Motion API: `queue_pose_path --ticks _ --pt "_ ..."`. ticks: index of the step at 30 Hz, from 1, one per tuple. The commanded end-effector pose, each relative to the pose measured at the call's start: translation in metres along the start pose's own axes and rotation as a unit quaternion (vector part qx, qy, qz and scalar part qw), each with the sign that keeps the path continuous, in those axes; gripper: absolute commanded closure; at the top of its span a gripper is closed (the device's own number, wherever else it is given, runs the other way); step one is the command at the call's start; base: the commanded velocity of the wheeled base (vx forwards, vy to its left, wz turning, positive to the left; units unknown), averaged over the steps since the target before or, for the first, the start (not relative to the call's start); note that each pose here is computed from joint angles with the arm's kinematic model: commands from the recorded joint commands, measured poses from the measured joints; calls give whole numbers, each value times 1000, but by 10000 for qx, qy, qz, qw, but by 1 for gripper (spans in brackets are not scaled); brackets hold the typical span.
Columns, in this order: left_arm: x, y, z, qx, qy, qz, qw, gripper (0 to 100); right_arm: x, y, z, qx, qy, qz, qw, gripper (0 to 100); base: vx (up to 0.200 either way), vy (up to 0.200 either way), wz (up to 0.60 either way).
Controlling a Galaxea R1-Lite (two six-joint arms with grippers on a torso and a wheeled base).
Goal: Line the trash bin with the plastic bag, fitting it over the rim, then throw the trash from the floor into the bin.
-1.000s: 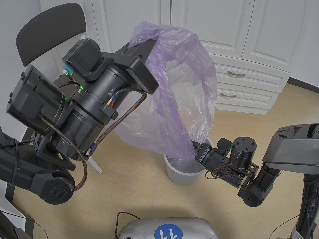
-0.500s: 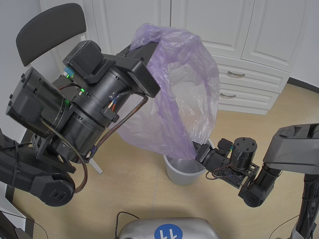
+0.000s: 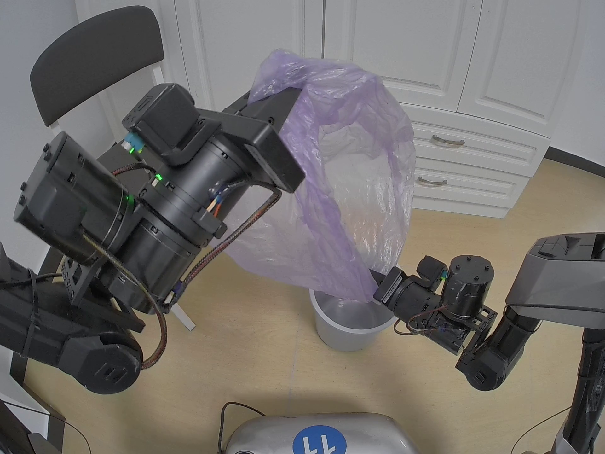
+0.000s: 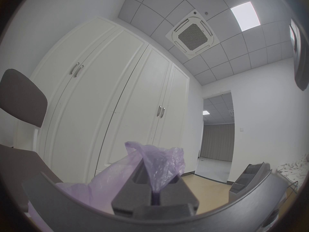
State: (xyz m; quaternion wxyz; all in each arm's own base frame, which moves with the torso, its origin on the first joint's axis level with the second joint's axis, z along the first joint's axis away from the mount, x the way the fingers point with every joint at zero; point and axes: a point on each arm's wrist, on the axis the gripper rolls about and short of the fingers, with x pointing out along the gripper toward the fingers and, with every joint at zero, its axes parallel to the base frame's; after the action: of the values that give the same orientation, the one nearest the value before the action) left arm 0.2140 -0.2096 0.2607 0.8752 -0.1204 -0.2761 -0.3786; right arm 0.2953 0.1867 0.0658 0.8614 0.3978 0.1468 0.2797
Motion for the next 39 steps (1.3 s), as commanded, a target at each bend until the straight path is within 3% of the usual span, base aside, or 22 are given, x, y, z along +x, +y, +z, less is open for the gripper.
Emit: queue_pose_path --ticks 1,7,10,13,17,21,22,25,26,27,28,29,30,32,34,39 --pt "0 5 -11 56 163 40 9998 100 -2 5 6 -258 -154 87 9995 100 0 0 0" --pt "-3 16 -34 263 574 50 9980 100 -11 20 19 -950 -387 205 9945 100 0 0 0" --pt "-6 22 -48 297 921 45 9953 100 -31 31 41 -1318 -656 256 9888 100 0 0 0" --pt "-7 30 -60 311 1506 147 9880 100 -59 41 72 -1961 -1118 239 9739 100 0 0 200" --pt "-3 45 -72 349 1771 339 9830 100 -91 56 94 -2453 -1119 72 9629 100 0 0 600" --pt "1 59 -82 416 1832 510 9809 100 -119 72 104 -2640 -663 -356 9616 100 0 0 600" --pt "1 67 -83 452 1876 610 9793 100 -131 78 104 -2724 -248 -623 9598 100 0 0 600" --pt "0 76 -84 452 2022 751 9754 100 -136 85 109 -3060 284 -950 9469 100 0 0 600" --pt "0 76 -84 452 2022 751 9754 100 -136 85 109 -3060 284 -950 9469 100 0 0 600" --pt "-2 79 -85 435 2131 803 9728 100 -138 85 111 -3356 552 -1123 9337 100 0 0 600" --pt "-2 79 -85 435 2131 803 9728 100 -138 85 111 -3356 552 -1123 9337 100 0 0 600" --pt "-4 80 -88 368 2237 829 9704 100 -145 76 114 -3863 849 -1437 9072 100 0 0 600" --pt "-3 79 -88 319 2241 833 9705 100 -148 73 112 -4056 919 -1480 8973 100 0 0 600" --pt "-3 78 -89 282 2246 826 9705 100 -153 68 108 -4240 1030 -1527 8867 100 0 0 0" --pt "-3 79 -91 273 2253 828 9704 100 -157 68 106 -4354 1055 -1499 8814 100 0 0 0" --pt "-3 78 -95 258 2260 809 9704 100 -152 64 103 -4298 1173 -1468 8832 100 0 0 0"
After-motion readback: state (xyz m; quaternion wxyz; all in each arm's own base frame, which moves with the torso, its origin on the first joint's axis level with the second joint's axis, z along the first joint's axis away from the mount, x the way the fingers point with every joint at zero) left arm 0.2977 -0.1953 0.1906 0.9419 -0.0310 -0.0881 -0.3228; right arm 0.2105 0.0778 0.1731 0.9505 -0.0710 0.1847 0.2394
